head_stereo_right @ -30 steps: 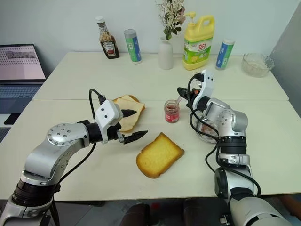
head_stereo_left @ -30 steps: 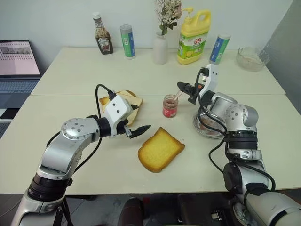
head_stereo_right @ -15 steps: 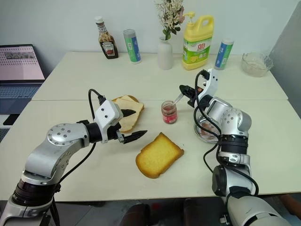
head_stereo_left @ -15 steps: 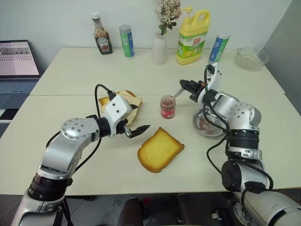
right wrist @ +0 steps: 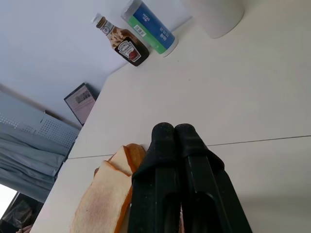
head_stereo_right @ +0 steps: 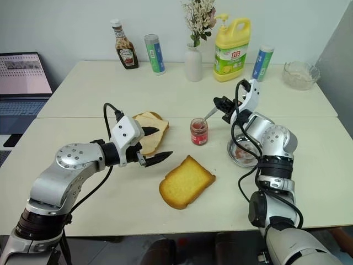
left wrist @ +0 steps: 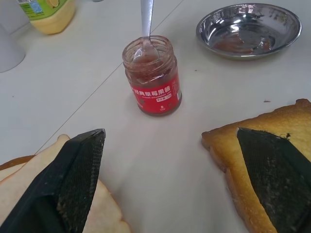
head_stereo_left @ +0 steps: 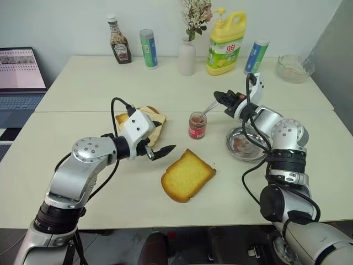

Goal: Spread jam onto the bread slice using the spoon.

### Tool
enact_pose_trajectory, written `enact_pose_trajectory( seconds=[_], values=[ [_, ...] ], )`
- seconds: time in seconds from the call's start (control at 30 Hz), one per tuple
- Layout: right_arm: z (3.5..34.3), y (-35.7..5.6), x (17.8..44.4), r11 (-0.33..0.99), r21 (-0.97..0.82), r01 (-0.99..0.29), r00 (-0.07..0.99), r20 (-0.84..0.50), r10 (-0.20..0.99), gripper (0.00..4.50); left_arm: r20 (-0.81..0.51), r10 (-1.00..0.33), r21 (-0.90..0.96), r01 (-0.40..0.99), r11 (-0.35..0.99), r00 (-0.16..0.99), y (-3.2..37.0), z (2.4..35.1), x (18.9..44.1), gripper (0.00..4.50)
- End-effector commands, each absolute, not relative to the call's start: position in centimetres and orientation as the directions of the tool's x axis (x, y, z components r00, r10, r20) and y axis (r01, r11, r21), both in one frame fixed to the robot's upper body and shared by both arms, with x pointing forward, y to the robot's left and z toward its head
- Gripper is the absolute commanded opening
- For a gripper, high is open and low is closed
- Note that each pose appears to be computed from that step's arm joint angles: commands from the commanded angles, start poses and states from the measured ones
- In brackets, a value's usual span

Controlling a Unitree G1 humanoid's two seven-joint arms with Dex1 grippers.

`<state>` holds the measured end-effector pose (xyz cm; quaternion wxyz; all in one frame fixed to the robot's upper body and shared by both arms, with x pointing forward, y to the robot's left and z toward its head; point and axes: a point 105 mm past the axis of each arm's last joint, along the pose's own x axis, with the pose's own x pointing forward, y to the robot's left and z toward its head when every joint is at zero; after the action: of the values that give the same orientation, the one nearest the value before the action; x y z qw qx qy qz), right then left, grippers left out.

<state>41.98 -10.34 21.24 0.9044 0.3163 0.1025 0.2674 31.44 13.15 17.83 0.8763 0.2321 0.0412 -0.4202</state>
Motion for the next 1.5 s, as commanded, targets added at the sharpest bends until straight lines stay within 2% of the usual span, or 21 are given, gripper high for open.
enact_pose_trajectory(
  seconds=[0.03, 0.57, 1.1, 1.33, 1.5],
  values=[
    [23.4, -10.6, 41.8, 0.642, 0.614, -0.459, 0.833, 0.046, 0.552, 0.03, -0.225, -0.721, 0.413, 0.734, 0.539, 0.656, 13.0, 19.1, 31.6, 4.5],
    [24.8, -11.3, 41.7, 0.674, 0.547, -0.496, 0.834, 0.085, 0.545, 0.03, -0.222, -0.727, 0.415, 0.738, 0.532, 0.65, 12.8, 19.1, 31.8, 4.5],
    [23.9, -13.3, 41.9, 0.597, 0.699, -0.394, 0.868, 0.07, 0.491, 0.03, -0.195, -0.74, 0.392, 0.743, 0.543, 0.644, 12.4, 19.5, 32.0, 4.5],
    [23.7, -13.5, 41.7, 0.557, 0.74, -0.376, 0.871, 0.078, 0.484, 0.03, -0.161, -0.75, 0.358, 0.746, 0.561, 0.642, 12.2, 19.8, 32.1, 4.5],
    [24.8, -13.5, 41.2, 0.514, 0.756, -0.406, 0.86, 0.125, 0.495, 0.03, -0.111, -0.773, 0.322, 0.758, 0.567, 0.625, 12.0, 20.3, 31.8, 4.5]
  ],
)
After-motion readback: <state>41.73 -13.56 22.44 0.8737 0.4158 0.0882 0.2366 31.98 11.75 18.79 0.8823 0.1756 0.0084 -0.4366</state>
